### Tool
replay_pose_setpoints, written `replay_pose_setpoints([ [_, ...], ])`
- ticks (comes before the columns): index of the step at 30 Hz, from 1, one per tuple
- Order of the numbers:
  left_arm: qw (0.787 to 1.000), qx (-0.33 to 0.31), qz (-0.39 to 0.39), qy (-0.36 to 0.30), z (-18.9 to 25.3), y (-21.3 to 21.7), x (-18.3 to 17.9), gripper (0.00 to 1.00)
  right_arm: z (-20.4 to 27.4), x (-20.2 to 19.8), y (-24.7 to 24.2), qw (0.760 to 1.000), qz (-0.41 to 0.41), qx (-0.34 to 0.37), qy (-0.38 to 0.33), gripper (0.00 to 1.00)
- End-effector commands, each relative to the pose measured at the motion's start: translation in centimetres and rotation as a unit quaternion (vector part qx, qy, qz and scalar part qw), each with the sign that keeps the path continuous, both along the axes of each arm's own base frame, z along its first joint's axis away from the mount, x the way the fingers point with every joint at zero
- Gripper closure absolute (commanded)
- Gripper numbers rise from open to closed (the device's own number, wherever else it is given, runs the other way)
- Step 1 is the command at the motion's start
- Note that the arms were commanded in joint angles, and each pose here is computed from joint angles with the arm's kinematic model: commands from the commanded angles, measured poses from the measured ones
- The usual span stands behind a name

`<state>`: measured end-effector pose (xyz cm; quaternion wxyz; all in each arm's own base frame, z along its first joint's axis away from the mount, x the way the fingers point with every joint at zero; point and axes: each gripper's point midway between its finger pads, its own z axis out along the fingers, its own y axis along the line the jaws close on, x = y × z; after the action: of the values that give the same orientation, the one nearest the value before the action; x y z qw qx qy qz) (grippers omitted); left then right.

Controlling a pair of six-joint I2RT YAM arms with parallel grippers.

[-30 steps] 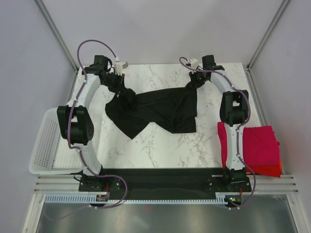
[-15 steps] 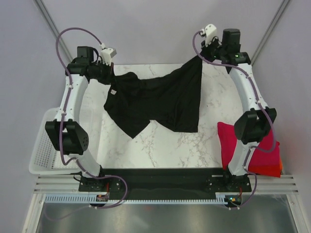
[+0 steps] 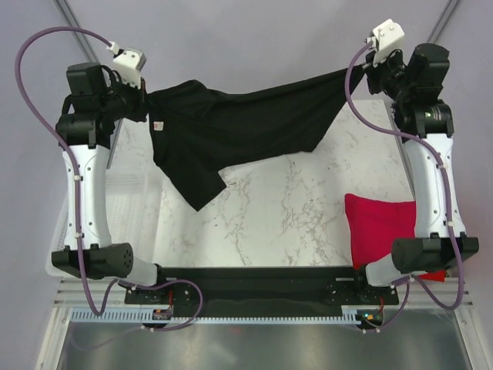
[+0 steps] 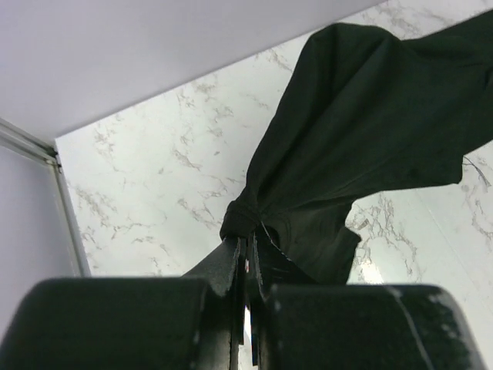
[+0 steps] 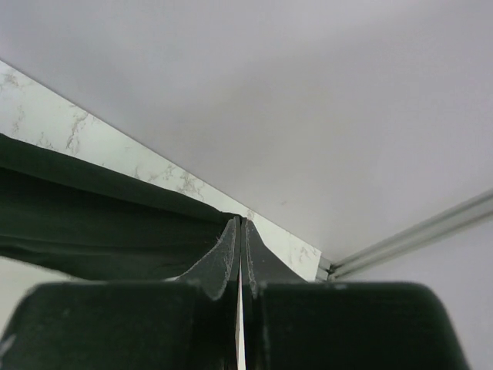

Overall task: Fold and stack the t-shirts
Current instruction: Flatten the tshirt out

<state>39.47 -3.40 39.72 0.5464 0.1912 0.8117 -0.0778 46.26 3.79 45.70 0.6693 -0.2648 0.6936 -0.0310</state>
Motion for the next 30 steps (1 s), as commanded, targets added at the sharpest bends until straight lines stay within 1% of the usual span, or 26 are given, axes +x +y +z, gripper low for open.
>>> replay_pose_setpoints([
  [1, 0.997, 0.005, 0.020, -0.071, 4.6, 0.5, -1.9, 0.98, 4.6, -4.9, -1.9, 0.997, -0.034, 0.000, -0.064, 1.00],
  [2, 0.997, 0.007, 0.020, -0.077, 5.0, 0.5, -2.4, 0.98, 4.4, -5.4, -2.4, 0.997, -0.043, 0.004, -0.062, 1.00],
  [3, 0.996, 0.006, 0.020, -0.087, 5.7, 0.4, -3.4, 0.98, 5.6, -7.1, -2.5, 0.996, -0.046, 0.011, -0.077, 1.00],
  [5, 0.995, 0.010, 0.013, -0.101, 6.4, 0.2, -4.7, 0.98, 6.6, -8.8, -2.3, 0.995, -0.041, 0.017, -0.090, 1.00],
  [6, 0.993, 0.012, 0.010, -0.119, 7.4, 0.0, -6.1, 0.98, 8.0, -10.7, -2.2, 0.993, -0.040, 0.017, -0.112, 1.00],
  [8, 0.991, 0.014, 0.007, -0.133, 8.2, -0.1, -7.4, 0.98, 8.9, -12.6, -2.0, 0.991, -0.039, 0.018, -0.126, 1.00],
  [9, 0.988, 0.015, 0.006, -0.152, 9.3, -0.3, -9.0, 0.98, 10.0, -14.4, -2.0, 0.989, -0.039, 0.018, -0.144, 1.00],
  [11, 0.986, 0.017, 0.004, -0.164, 9.7, -0.4, -10.4, 0.98, 10.1, -16.0, -1.8, 0.988, -0.038, 0.023, -0.145, 1.00],
  [12, 0.985, 0.017, 0.006, -0.172, 9.9, -0.4, -11.2, 0.98, 10.8, -17.7, -1.7, 0.986, -0.036, 0.025, -0.158, 1.00],
  [13, 0.982, 0.018, 0.003, -0.191, 10.8, -0.5, -12.8, 0.98, 10.7, -18.5, -1.6, 0.987, -0.035, 0.027, -0.157, 1.00],
  [14, 0.980, 0.016, 0.000, -0.198, 11.1, -0.7, -13.6, 0.98, 10.9, -19.3, -1.5, 0.986, -0.034, 0.027, -0.160, 1.00],
  [15, 0.978, 0.017, -0.003, -0.208, 11.5, -0.9, -14.4, 0.98, 11.4, -20.8, -1.4, 0.984, -0.034, 0.027, -0.173, 1.00],
  [16, 0.974, 0.015, -0.005, -0.225, 12.3, -1.1, -15.9, 0.98, 11.3, -21.4, -1.4, 0.984, -0.034, 0.027, -0.171, 1.00],
  [18, 0.971, 0.013, -0.004, -0.237, 12.7, -1.2, -17.3, 0.98, 11.7, -23.4, -1.5, 0.982, -0.039, 0.027, -0.183, 1.00],
  [20, 0.968, 0.012, -0.007, -0.251, 12.9, -1.4, -19.1, 0.98, 11.1, -24.2, -1.7, 0.983, -0.044, 0.025, -0.176, 1.00],
  [21, 0.969, 0.011, -0.009, -0.246, 12.3, -1.5, -19.2, 0.98, 11.1, -25.0, -1.6, 0.982, -0.044, 0.023, -0.180, 1.00],
  [23, 0.970, 0.010, -0.015, -0.242, 11.5, -1.7, -20.0, 0.98, 9.8, -24.9, -1.7, 0.985, -0.047, 0.021, -0.164, 1.00],
  [24, 0.974, 0.011, -0.017, -0.225, 10.2, -1.7, -19.5, 0.98, 9.3, -25.1, -1.7, 0.986, -0.047, 0.019, -0.159, 1.00],
  [26, 0.980, 0.006, -0.030, -0.195, 8.2, -2.1, -19.3, 0.98, 7.1, -24.1, -1.7, 0.990, -0.044, 0.015, -0.131, 1.00],
  [29, 0.990, -0.010, -0.057, -0.126, 3.8, -3.0, -18.1, 0.98, 3.9, -22.5, -1.4, 0.995, -0.034, 0.013, -0.088, 1.00],
  [30, 0.994, -0.018, -0.063, -0.087, 1.2, -3.2, -17.0, 0.98, 2.9, -21.8, -1.3, 0.997, -0.031, 0.013, -0.073, 1.00],
])
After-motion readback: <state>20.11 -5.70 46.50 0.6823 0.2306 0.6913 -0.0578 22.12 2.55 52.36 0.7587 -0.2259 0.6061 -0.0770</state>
